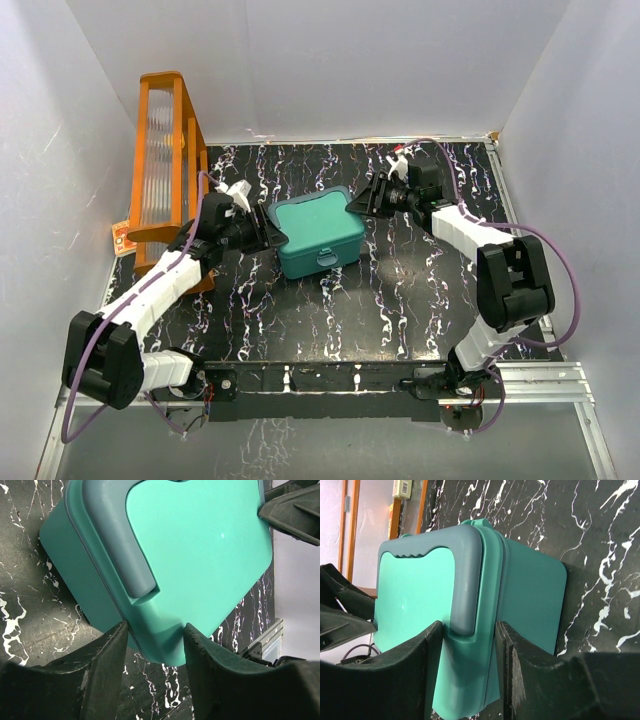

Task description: Organize the medicine kit

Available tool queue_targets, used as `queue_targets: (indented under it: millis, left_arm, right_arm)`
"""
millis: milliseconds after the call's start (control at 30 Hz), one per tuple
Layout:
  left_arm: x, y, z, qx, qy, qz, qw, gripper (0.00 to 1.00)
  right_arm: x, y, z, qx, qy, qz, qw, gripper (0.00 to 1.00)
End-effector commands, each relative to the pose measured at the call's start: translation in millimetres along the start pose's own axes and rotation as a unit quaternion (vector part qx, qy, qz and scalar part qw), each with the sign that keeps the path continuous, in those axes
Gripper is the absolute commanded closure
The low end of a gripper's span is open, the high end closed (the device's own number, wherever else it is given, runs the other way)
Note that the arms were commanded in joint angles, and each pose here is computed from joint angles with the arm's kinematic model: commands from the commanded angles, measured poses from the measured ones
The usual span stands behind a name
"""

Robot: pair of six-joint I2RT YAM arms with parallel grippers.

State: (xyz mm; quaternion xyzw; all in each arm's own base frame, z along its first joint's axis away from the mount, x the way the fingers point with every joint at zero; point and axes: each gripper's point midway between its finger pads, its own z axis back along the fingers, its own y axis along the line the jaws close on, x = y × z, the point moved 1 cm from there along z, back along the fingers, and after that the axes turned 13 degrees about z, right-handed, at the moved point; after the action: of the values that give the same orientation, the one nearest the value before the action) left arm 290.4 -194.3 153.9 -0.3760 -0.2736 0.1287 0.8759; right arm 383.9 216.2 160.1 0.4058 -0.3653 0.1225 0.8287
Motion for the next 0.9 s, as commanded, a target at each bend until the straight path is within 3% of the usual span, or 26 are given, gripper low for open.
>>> queue_targets:
  millis: [0,233,533,767,867]
  left_arm:
    - [-38.1,68.5,-6.5,0.146,0.050,0.026,0.988,0.51]
    - [-26.7,61.9,-9.1,0.151,0.041,0.026,0.987,0.39]
    - [15.7,42.1,13.8,0.175,-0.007,-0.060,0.983,0.29]
    - [75.4,3.5,13.5,0.140,-0.098,-0.151,0.974,0.14]
    - [92.6,-19.9,-7.6,0.103,-0.081,-0.199,0.971,0.08]
  right_arm:
    - [5.9,-9.2,-11.9,-0.037,0.003,0.040,0.999,0.66]
    - [36.0,-3.1,16.9,-0.105,-0.044,0.050,0.992,0.50]
    - [53.2,18.9,65.8,-0.153,-0.112,0.024,0.982,0.46]
    - [4.2,35.1,86.8,-0.119,-0.092,-0.006,0.989,0.45]
    - [-23.6,39.9,91.2,-0.100,-0.072,-0.026,0.992,0.43]
